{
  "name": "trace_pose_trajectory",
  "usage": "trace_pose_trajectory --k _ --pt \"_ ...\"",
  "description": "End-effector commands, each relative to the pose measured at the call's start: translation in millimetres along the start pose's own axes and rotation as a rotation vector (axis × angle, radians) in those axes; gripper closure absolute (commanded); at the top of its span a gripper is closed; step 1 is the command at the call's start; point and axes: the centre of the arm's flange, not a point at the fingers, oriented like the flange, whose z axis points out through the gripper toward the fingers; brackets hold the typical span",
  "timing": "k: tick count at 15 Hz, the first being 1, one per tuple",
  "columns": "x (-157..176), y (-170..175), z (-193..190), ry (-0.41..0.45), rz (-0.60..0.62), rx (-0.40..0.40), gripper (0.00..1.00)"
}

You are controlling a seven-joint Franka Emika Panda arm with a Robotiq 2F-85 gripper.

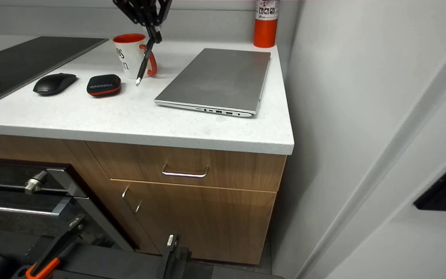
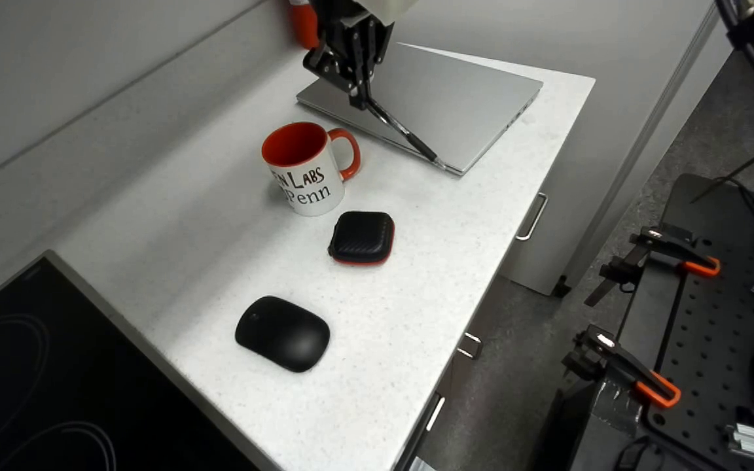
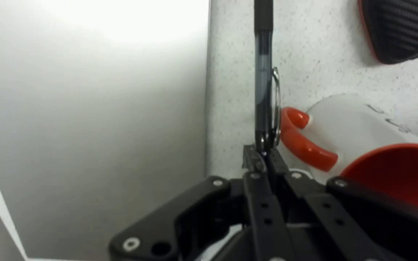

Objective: Remove the pen from the mug.

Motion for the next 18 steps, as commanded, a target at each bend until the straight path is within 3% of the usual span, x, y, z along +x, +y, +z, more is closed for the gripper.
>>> trace_pose_trajectory --k 1,9,11,18 --pt "3.9 0.8 21.1 -0.113 0.062 0.035 0.98" --pt "11.7 4.0 63.0 -0.175 0.134 0.071 0.98" --pt "13.0 6.9 65.5 -0.173 0.144 0.065 0.68" --pt "16.9 10.1 54.6 -0.145 0.154 0.066 0.16"
